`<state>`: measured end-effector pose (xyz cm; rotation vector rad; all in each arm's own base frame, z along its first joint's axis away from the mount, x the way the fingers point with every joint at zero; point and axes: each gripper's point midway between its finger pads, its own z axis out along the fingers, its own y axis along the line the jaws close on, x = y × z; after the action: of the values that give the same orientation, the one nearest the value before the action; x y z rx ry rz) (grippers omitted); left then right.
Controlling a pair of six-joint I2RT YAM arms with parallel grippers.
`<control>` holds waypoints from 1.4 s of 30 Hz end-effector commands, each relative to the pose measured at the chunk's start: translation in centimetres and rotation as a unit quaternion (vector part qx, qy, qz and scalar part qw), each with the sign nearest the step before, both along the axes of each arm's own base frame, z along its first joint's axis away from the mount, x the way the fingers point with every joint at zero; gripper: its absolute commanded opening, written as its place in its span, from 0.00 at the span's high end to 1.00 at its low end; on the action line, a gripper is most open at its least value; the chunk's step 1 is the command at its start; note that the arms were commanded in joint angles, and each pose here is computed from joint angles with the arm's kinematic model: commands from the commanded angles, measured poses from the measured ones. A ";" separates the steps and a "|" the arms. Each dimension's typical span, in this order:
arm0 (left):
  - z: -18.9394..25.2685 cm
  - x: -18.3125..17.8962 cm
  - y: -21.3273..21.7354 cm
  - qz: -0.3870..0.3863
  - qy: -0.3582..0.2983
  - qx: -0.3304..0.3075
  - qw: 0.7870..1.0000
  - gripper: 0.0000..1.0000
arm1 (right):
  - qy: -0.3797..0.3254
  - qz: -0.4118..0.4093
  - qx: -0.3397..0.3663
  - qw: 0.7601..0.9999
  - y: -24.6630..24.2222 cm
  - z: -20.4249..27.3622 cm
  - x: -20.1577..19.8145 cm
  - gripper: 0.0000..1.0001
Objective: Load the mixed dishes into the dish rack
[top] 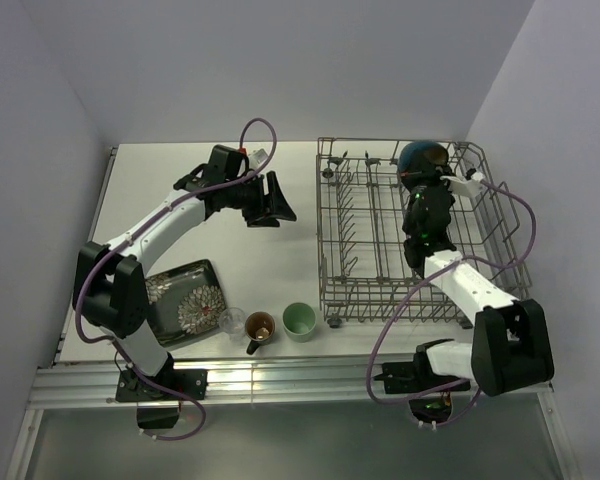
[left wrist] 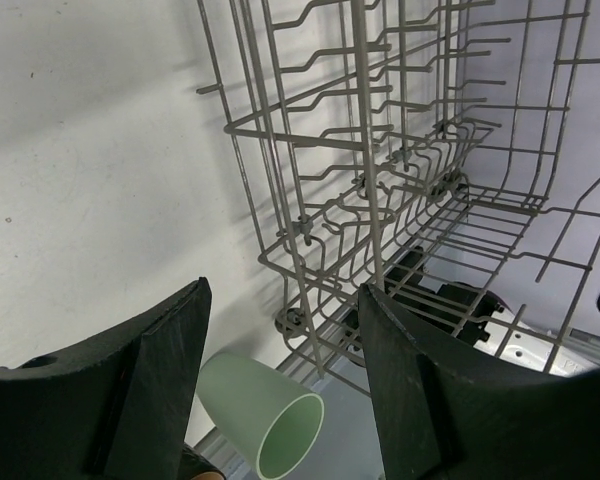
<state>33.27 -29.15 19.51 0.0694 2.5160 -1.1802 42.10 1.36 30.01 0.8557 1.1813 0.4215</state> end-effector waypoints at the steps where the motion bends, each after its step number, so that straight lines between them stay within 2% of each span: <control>1: 0.4 0.5 0.3 -0.004 -0.019 0.007 1.000 0.34 | -0.200 -0.017 0.055 0.978 -1.2 7.5 -2.2 1.00; 3: 0.3 0.4 0.5 -0.005 -0.020 0.010 1.000 0.34 | -0.239 -0.018 0.066 0.969 -1.5 8.1 -2.9 1.00; 5: 0.1 0.2 0.5 -0.007 -0.019 0.005 1.000 0.34 | -0.243 -0.014 0.065 0.968 -1.5 6.5 -2.4 1.00; 6: 0.4 0.1 0.5 -0.006 -0.023 0.002 1.000 0.33 | -0.274 -0.008 0.068 0.959 -1.5 7.2 -3.0 1.00; 7: 0.5 0.2 0.4 -0.005 -0.028 -0.005 1.000 0.33 | -0.266 -0.002 0.065 0.962 -1.4 5.6 -2.2 1.00; 11: 0.9 0.5 0.1 0.000 -0.039 -0.020 0.999 0.33 | -0.302 0.024 0.079 0.950 -2.2 4.2 -2.3 1.00; 13: 0.8 0.5 0.0 0.000 -0.036 -0.022 0.999 0.32 | -0.287 0.023 0.081 0.954 -2.4 2.9 -2.1 1.00; 20: 1.1 0.6 -0.2 0.006 -0.040 -0.036 0.999 0.32 | -0.278 0.034 0.061 0.958 -3.1 2.7 -2.3 1.00; 26: 0.9 0.8 -0.1 0.013 -0.041 -0.033 0.999 0.32 | -0.283 0.080 0.045 0.955 -1.8 6.3 -1.4 1.00; 31: 1.0 1.9 -0.2 0.033 -0.047 -0.033 0.998 0.34 | -0.322 0.106 0.053 0.939 -1.5 10.0 -1.0 1.00; 38: 2.5 3.1 -2.9 0.014 -0.081 -0.023 0.996 0.33 | -0.334 0.071 0.041 0.939 -3.5 12.0 -2.1 1.00; 42: 3.3 3.3 -4.4 0.006 -0.086 -0.039 0.996 0.34 | -0.332 0.058 0.038 0.941 -4.9 10.9 -2.4 1.00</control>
<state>35.87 -32.23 20.85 0.0863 2.3909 -1.1920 44.68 -2.51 30.88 0.7895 0.9569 0.6853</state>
